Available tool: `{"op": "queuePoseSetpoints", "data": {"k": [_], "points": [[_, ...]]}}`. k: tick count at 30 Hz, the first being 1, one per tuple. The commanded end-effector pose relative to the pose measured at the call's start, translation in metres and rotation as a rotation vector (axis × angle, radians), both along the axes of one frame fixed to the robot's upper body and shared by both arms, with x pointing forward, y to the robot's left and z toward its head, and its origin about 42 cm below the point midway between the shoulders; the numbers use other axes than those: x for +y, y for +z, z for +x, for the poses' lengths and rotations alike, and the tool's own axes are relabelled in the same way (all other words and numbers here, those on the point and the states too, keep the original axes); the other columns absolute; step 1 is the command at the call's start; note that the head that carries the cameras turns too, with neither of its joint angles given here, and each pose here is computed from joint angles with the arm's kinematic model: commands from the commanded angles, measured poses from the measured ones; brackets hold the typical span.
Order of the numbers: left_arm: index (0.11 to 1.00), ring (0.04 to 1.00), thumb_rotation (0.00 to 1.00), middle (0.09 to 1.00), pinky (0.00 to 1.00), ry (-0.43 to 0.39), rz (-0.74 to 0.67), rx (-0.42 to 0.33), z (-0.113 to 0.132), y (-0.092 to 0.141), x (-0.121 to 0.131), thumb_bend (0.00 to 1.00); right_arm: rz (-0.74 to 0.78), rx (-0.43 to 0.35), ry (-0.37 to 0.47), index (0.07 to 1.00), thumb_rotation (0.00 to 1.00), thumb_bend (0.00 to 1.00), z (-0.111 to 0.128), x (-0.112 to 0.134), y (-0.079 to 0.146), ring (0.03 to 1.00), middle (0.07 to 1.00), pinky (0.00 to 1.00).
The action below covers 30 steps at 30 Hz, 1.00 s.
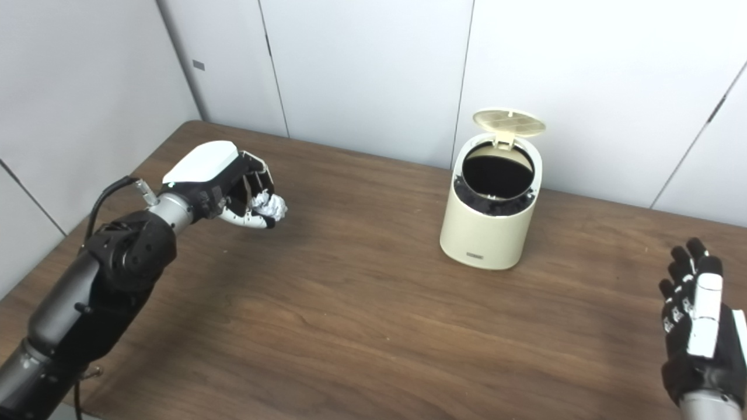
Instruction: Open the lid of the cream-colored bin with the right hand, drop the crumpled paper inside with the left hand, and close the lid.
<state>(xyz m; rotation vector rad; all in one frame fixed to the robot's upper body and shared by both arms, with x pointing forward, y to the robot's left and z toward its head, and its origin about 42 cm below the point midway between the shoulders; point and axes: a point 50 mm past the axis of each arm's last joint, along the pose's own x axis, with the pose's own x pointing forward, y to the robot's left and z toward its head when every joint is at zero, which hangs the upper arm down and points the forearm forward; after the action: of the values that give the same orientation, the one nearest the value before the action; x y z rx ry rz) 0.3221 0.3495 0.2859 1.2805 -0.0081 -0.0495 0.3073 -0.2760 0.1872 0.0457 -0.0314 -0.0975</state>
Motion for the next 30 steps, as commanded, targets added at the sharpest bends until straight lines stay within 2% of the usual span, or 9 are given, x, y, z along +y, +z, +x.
{"op": "queuePoseSetpoints", "data": {"k": [1, 6, 12, 16, 23, 30], "points": [[0.508, 0.399, 0.00, 0.478, 0.40, -0.021, 0.010, -0.083, 0.004, 0.025, -0.007, 0.50, 0.011, -0.085, 0.008, 1.000, 1.00, 0.34, 0.008, 0.001, 0.015, 1.000, 0.982, 1.00], [0.521, 0.376, 0.00, 0.458, 0.37, -0.064, 0.003, -0.099, 0.012, 0.034, -0.025, 0.50, 0.019, -0.072, 0.006, 0.999, 1.00, 0.41, 0.010, -0.003, 0.007, 1.000, 0.975, 1.00], [0.511, 0.384, 0.00, 0.485, 0.41, -0.127, -0.008, -0.110, 0.023, 0.041, -0.045, 0.50, 0.019, -0.072, 0.008, 0.978, 1.00, 0.44, 0.010, -0.003, 0.001, 0.998, 0.962, 1.00], [0.525, 0.345, 0.00, 0.440, 0.33, -0.178, -0.027, -0.140, 0.033, 0.043, -0.061, 0.49, 0.003, -0.072, 0.002, 0.986, 1.00, 0.43, 0.012, -0.006, -0.010, 1.000, 0.965, 1.00], [0.484, 0.420, 0.00, 0.484, 0.39, -0.233, -0.049, -0.160, 0.047, 0.052, -0.092, 0.48, -0.004, -0.084, 0.004, 0.986, 1.00, 0.43, 0.011, -0.011, -0.025, 0.990, 0.958, 1.00], [0.518, 0.385, 0.00, 0.472, 0.38, -0.282, -0.041, -0.190, 0.061, 0.065, -0.122, 0.47, -0.014, -0.104, 0.006, 0.997, 1.00, 0.41, 0.012, -0.015, -0.038, 0.988, 0.970, 1.00]]}}
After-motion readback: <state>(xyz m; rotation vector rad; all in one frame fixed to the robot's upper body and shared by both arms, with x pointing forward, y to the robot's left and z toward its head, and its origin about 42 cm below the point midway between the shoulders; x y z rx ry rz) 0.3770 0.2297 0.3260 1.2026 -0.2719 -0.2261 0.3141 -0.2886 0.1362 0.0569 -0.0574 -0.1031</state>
